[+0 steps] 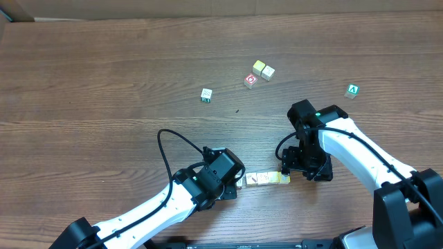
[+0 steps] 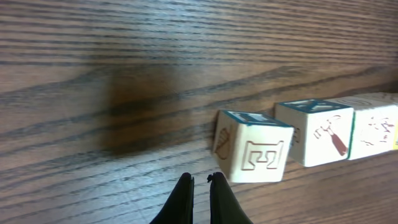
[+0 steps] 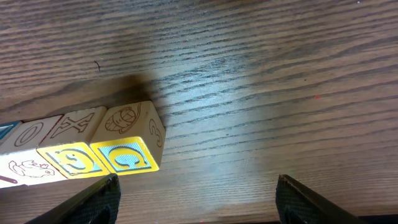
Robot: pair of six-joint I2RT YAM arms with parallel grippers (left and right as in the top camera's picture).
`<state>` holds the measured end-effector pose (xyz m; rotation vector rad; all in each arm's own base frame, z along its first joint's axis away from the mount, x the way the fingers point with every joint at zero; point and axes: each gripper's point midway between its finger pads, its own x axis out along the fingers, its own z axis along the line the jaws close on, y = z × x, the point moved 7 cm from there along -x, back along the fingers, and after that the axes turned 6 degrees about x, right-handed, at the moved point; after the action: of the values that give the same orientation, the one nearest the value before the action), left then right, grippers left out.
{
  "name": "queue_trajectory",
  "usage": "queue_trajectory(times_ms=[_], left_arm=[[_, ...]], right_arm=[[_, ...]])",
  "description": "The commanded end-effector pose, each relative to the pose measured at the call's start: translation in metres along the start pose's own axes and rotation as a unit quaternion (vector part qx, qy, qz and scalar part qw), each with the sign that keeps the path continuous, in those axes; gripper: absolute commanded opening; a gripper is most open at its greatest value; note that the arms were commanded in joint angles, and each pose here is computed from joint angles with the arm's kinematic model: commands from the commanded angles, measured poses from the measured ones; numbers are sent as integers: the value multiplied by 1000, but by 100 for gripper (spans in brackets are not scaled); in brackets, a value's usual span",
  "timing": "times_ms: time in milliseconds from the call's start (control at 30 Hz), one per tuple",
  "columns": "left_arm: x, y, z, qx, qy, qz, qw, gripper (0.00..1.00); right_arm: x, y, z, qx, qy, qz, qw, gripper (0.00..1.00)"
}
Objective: Flip 5 blocks
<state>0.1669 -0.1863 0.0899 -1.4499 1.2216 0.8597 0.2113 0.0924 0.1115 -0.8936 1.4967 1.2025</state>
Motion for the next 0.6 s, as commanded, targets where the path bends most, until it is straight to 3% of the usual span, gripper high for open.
queue_trajectory(times_ms=[0,267,567], left_arm=[[-2,-4,5,-9,-15,-20,1000,4],[12,-1,7,2,-29,-1,1000,4],[18,-6,-5,17,8,-5,1000,4]], right_arm=[[1,0,-1,2,-1,1,1000,80],[1,-1,0,1,-3,-1,1000,80],[1,0,0,1,-3,-1,1000,80]])
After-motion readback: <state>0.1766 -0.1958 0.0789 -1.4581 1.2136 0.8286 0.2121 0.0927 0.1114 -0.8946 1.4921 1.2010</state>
